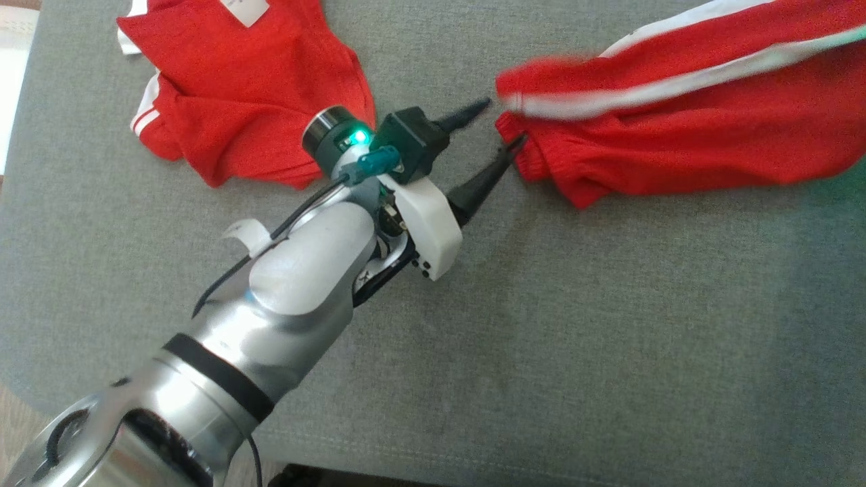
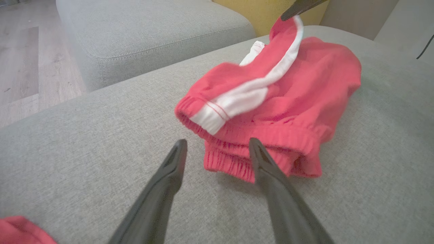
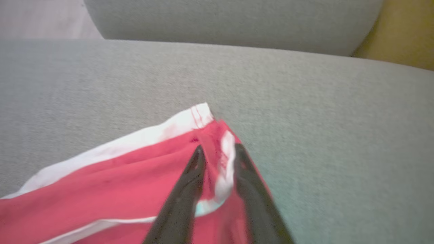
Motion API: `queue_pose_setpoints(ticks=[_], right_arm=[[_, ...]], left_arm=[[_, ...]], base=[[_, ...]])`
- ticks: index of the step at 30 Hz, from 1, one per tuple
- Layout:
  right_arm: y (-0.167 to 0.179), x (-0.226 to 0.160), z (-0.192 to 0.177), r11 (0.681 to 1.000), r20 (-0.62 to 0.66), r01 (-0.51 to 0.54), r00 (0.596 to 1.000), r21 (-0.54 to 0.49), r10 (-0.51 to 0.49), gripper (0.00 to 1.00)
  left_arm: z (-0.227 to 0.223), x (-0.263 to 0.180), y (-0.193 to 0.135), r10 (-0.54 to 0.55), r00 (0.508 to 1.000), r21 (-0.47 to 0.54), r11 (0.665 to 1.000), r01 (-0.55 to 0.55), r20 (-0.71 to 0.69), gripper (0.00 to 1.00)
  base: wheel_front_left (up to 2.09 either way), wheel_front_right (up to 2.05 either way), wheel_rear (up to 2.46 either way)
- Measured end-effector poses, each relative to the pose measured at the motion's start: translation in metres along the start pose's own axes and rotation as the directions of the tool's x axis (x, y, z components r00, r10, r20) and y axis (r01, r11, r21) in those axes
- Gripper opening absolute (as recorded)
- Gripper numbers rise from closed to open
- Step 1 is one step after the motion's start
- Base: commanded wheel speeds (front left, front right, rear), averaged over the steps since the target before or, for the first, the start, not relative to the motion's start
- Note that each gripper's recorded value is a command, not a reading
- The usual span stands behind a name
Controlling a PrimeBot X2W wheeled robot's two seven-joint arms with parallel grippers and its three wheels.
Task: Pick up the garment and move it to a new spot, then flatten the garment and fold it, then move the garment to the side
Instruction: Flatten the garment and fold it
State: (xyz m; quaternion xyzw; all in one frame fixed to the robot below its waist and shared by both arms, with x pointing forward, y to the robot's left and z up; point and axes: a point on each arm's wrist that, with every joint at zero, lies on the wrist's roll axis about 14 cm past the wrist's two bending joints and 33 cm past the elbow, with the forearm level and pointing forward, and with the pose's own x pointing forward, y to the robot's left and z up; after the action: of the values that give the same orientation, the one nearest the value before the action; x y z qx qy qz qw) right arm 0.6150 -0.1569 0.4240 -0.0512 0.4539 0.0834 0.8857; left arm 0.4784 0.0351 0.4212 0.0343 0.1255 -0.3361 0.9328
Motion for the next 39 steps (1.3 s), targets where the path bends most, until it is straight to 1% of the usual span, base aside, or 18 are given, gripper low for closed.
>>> queue_pose_setpoints(ticks=[4, 7, 9, 11, 13, 15, 17, 19, 22, 24, 26, 29, 30, 33, 36, 39], right_arm=[[0.007, 0.001, 0.015, 1.000, 0.099, -0.015, 0.995, 0.006, 0.015, 1.00], [0.006, -0.003, 0.018, 1.000, 0.138, -0.017, 0.990, 0.020, 0.014, 1.00], [0.009, -0.011, 0.028, 0.999, 0.219, -0.036, 0.975, 0.037, 0.027, 1.00], [0.017, -0.026, 0.045, 0.994, 0.343, -0.082, 0.938, 0.065, 0.055, 1.00], [0.026, -0.043, 0.060, 0.988, 0.457, -0.133, 0.886, 0.081, 0.082, 1.00], [0.036, -0.059, 0.062, 0.979, 0.537, -0.183, 0.836, 0.088, 0.108, 1.00], [0.040, -0.073, 0.056, 0.971, 0.601, -0.217, 0.791, 0.096, 0.117, 1.00], [0.038, -0.086, 0.044, 0.970, 0.643, -0.225, 0.757, 0.093, 0.114, 1.00], [0.031, -0.110, 0.031, 0.970, 0.715, -0.224, 0.693, 0.092, 0.092, 1.00], [0.023, -0.129, 0.026, 0.968, 0.766, -0.227, 0.639, 0.110, 0.063, 1.00], [0.015, -0.149, 0.022, 0.973, 0.809, -0.205, 0.586, 0.102, 0.039, 1.00], [0.005, -0.170, 0.010, 0.977, 0.847, -0.184, 0.532, 0.110, 0.004, 1.00], [0.002, -0.176, 0.004, 0.977, 0.856, -0.179, 0.516, 0.120, -0.010, 1.00], [-0.006, -0.189, -0.017, 0.976, 0.871, -0.161, 0.488, 0.148, -0.052, 1.00], [-0.008, -0.198, -0.038, 0.975, 0.877, -0.148, 0.474, 0.168, -0.079, 1.00], [-0.007, -0.205, -0.057, 0.966, 0.877, -0.159, 0.467, 0.206, -0.110, 1.00]], left_arm=[[0.004, 0.001, 0.002, 0.008, 1.000, -0.001, 1.000, -0.008, 0.009, 1.00], [0.012, 0.001, 0.005, 0.018, 0.999, 0.003, 1.000, -0.018, 0.026, 1.00], [0.017, 0.000, 0.006, 0.023, 0.999, 0.009, 1.000, -0.023, 0.038, 1.00], [0.022, -0.002, 0.008, 0.040, 0.998, -0.004, 0.999, -0.040, 0.055, 1.00], [0.025, -0.006, 0.012, 0.073, 0.995, -0.021, 0.997, -0.072, 0.070, 1.00], [0.029, -0.013, 0.019, 0.119, 0.989, -0.045, 0.992, -0.116, 0.091, 1.00], [0.036, -0.018, 0.024, 0.157, 0.980, -0.072, 0.986, -0.149, 0.122, 1.00], [0.048, -0.023, 0.027, 0.192, 0.968, -0.086, 0.980, -0.180, 0.164, 1.00], [0.069, -0.031, 0.030, 0.236, 0.943, -0.103, 0.971, -0.217, 0.236, 1.00], [0.082, -0.038, 0.030, 0.264, 0.922, -0.121, 0.964, -0.238, 0.282, 1.00], [0.090, -0.046, 0.029, 0.285, 0.905, -0.139, 0.957, -0.253, 0.315, 1.00], [0.094, -0.057, 0.025, 0.311, 0.887, -0.162, 0.949, -0.270, 0.341, 1.00], [0.093, -0.061, 0.023, 0.319, 0.882, -0.172, 0.946, -0.274, 0.347, 1.00], [0.088, -0.071, 0.015, 0.336, 0.874, -0.199, 0.939, -0.281, 0.351, 1.00], [0.084, -0.084, 0.011, 0.374, 0.857, -0.242, 0.922, -0.302, 0.354, 1.00], [0.079, -0.096, 0.005, 0.402, 0.845, -0.276, 0.908, -0.317, 0.353, 1.00]], base=[[0.00, 0.00, 0.00], [0.00, 0.00, 0.00], [0.00, 0.00, 0.00], [0.00, 0.00, 0.00], [0.00, 0.00, 0.00], [0.00, 0.00, 0.00], [0.00, 0.00, 0.00], [0.00, 0.00, 0.00], [0.00, 0.00, 0.00], [0.00, 0.00, 0.00], [0.00, 0.00, 0.00], [0.00, 0.00, 0.00], [0.00, 0.00, 0.00], [0.00, 0.00, 0.00], [0.00, 0.00, 0.00], [0.00, 0.00, 0.00]])
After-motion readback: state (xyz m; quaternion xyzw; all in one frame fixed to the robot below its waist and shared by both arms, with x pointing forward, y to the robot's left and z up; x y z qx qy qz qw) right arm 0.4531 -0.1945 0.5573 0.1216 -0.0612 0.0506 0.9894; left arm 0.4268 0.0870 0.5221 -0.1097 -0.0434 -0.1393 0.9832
